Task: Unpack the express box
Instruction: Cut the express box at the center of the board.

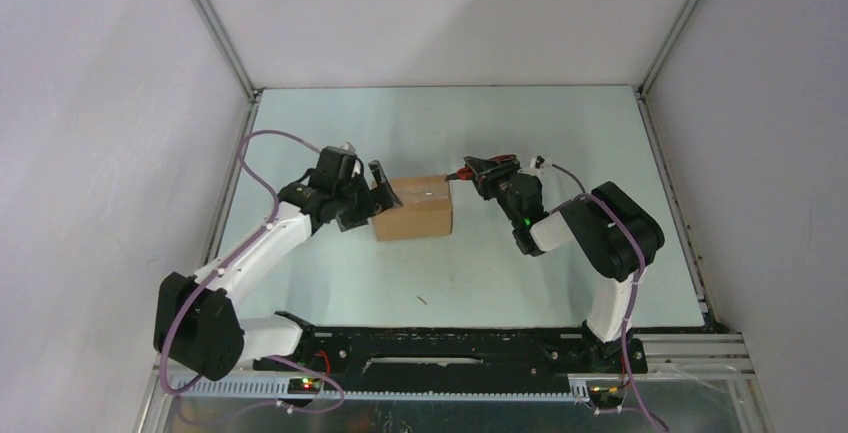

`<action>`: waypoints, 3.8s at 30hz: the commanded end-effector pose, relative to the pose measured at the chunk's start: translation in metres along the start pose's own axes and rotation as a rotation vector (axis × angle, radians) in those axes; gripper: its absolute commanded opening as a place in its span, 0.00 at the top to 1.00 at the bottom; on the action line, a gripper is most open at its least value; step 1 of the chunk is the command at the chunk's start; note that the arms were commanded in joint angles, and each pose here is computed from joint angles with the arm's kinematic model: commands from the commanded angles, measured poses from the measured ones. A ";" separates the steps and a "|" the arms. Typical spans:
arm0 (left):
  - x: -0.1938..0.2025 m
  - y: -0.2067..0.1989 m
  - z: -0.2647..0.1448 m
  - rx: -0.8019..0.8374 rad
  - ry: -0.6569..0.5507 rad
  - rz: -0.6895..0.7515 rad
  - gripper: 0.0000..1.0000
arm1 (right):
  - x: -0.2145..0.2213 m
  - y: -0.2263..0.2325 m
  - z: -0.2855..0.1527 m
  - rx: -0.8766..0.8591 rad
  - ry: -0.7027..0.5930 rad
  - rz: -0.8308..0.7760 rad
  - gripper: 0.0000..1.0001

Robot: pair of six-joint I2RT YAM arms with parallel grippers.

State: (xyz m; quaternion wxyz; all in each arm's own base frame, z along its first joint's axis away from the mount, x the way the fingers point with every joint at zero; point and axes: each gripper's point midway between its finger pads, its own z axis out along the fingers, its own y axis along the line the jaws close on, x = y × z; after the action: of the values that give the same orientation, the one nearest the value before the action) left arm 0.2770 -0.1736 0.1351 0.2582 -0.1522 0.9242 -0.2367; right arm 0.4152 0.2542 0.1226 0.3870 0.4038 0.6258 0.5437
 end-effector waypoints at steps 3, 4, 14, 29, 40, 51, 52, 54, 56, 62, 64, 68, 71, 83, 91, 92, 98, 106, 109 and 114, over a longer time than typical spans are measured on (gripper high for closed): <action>-0.006 0.022 0.000 -0.136 -0.004 0.003 0.01 | -0.015 0.007 0.002 -0.048 -0.056 0.043 1.00; -0.006 0.024 0.000 -0.150 -0.002 0.008 0.01 | -0.017 0.007 0.001 -0.046 -0.063 0.040 1.00; -0.008 0.024 0.003 -0.148 0.006 0.032 0.03 | -0.020 0.003 0.001 -0.045 -0.077 0.035 1.00; -0.008 0.024 0.008 -0.153 0.028 0.049 0.08 | -0.004 0.011 0.000 -0.071 -0.026 0.073 1.00; -0.017 0.020 0.011 -0.153 0.004 -0.005 0.08 | 0.016 0.018 -0.009 -0.114 0.069 0.029 1.00; -0.041 -0.027 -0.001 0.017 -0.075 -0.192 0.10 | 0.050 0.003 -0.021 -0.087 0.191 -0.167 1.00; -0.044 -0.031 -0.003 0.034 -0.080 -0.197 0.11 | 0.053 0.002 -0.022 -0.082 0.193 -0.183 1.00; -0.049 -0.038 -0.006 0.057 -0.091 -0.198 0.11 | 0.059 -0.001 -0.024 -0.074 0.207 -0.202 1.00; -0.049 -0.038 -0.006 0.053 -0.088 -0.195 0.11 | 0.060 -0.002 -0.024 -0.075 0.195 -0.210 1.00; -0.029 -0.038 0.006 0.060 -0.046 -0.222 0.15 | 0.055 -0.003 -0.020 -0.052 0.155 -0.190 1.00; -0.026 -0.037 0.006 0.060 -0.045 -0.234 0.15 | 0.052 -0.002 -0.021 -0.040 0.147 -0.166 1.00; -0.018 -0.028 0.006 0.022 -0.032 -0.238 0.17 | 0.039 0.006 -0.025 -0.048 0.101 -0.117 1.00; -0.008 -0.018 0.007 -0.026 -0.013 -0.240 0.22 | 0.035 0.015 -0.021 -0.068 0.069 -0.097 1.00; -0.019 0.022 -0.037 -0.231 -0.055 0.035 0.24 | 0.039 0.029 -0.020 -0.087 0.028 -0.083 1.00; -0.095 0.047 -0.052 -0.267 -0.277 -0.056 0.17 | 0.040 0.034 -0.022 -0.098 0.007 -0.076 1.00; -0.102 0.047 -0.046 -0.257 -0.274 -0.069 0.17 | 0.039 0.033 -0.021 -0.095 0.004 -0.076 1.00; -0.132 0.034 -0.004 -0.144 -0.250 -0.035 0.20 | 0.036 0.036 -0.019 -0.100 -0.015 -0.083 1.00; -0.116 0.036 0.032 -0.088 -0.179 0.021 0.25 | 0.036 0.041 -0.015 -0.107 -0.024 -0.104 1.00; -0.096 0.035 0.026 -0.084 -0.165 0.014 0.25 | 0.036 0.039 -0.015 -0.099 -0.023 -0.114 1.00; -0.069 0.038 0.018 -0.084 -0.156 -0.052 0.26 | 0.035 0.038 -0.013 -0.102 -0.028 -0.111 1.00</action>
State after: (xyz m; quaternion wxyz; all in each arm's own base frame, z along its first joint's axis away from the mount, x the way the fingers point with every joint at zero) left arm 0.3564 -0.1123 0.1249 0.3139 -0.1938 0.9132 -0.1733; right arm 0.3839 0.2845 0.1223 0.4168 0.3597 0.6520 0.5213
